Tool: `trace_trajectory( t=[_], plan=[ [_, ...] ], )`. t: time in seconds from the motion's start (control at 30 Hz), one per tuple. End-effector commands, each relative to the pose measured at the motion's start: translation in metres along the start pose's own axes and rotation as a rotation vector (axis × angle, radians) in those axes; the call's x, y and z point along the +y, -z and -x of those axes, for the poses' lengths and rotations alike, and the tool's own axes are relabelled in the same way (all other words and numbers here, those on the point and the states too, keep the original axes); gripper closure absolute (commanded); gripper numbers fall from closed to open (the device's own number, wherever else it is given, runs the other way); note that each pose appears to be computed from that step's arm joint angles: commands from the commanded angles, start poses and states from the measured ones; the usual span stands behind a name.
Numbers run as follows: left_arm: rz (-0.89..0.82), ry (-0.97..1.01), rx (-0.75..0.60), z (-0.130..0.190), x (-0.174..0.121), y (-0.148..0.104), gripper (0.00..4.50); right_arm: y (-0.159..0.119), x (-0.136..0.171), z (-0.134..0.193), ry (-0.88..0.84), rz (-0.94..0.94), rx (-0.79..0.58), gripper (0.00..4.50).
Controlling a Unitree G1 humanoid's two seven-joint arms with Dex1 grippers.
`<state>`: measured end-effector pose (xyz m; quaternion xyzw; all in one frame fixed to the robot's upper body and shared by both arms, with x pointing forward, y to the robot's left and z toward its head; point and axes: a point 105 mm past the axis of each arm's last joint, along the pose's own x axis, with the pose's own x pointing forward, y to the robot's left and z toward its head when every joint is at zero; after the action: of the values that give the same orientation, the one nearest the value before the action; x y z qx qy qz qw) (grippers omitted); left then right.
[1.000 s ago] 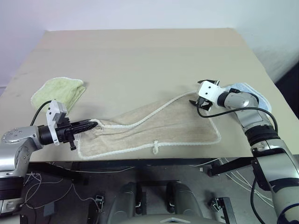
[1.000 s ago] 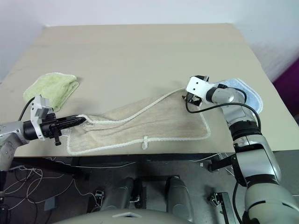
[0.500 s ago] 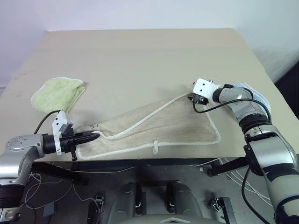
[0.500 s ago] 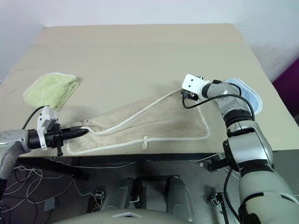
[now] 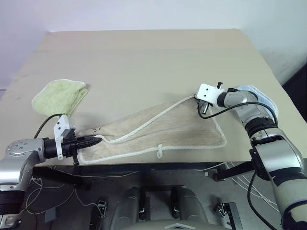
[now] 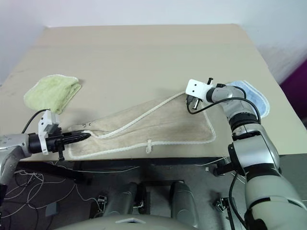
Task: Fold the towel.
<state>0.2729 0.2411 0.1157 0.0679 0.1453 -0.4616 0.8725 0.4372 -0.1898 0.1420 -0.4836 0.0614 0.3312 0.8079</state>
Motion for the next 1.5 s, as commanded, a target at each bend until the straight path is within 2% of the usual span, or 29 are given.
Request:
trace_trajectory(
  t=[0.03,0.17,0.37,0.5,0.67,0.8,0.9,1.03,1.2,1.37,1.5],
  plan=[
    [-0.08,-0.137,-0.145,0.001,0.024,-0.033,4.5,-0.023,-0.04,0.024,0.123,0.04,-0.09,4.45],
    [-0.117,-0.275,-0.246,-0.003,0.049,-0.059,4.5,-0.029,-0.062,0.046,0.192,0.068,-0.103,4.45],
    [-0.144,-0.449,-0.473,-0.016,0.09,-0.129,4.5,-0.042,-0.117,0.094,0.375,0.114,-0.089,4.45],
    [-0.119,-0.481,-0.621,-0.012,0.105,-0.173,4.5,-0.053,-0.14,0.12,0.443,0.14,-0.094,4.45],
    [-0.132,-0.427,-0.655,0.013,0.108,-0.189,4.5,-0.072,-0.141,0.151,0.41,0.119,-0.178,4.45],
    [-0.182,-0.3,-0.601,0.023,0.09,-0.178,4.5,-0.076,-0.119,0.163,0.316,0.085,-0.202,4.45],
    [-0.115,-0.157,-0.52,0.037,0.064,-0.149,4.5,-0.067,-0.077,0.171,0.152,-0.023,-0.205,4.45],
    [-0.022,-0.065,-0.355,0.042,0.039,-0.103,4.5,-0.048,-0.007,0.175,-0.098,-0.154,-0.149,4.45],
    [0.068,-0.032,-0.167,0.047,0.017,-0.054,4.5,-0.044,0.038,0.184,-0.254,-0.272,-0.132,4.45],
    [0.111,-0.014,-0.066,0.051,0.001,-0.032,4.5,-0.042,0.057,0.192,-0.348,-0.33,-0.121,4.45],
    [0.119,-0.056,-0.071,0.047,0.006,-0.027,4.5,-0.039,0.052,0.183,-0.309,-0.308,-0.111,4.45]
  ],
)
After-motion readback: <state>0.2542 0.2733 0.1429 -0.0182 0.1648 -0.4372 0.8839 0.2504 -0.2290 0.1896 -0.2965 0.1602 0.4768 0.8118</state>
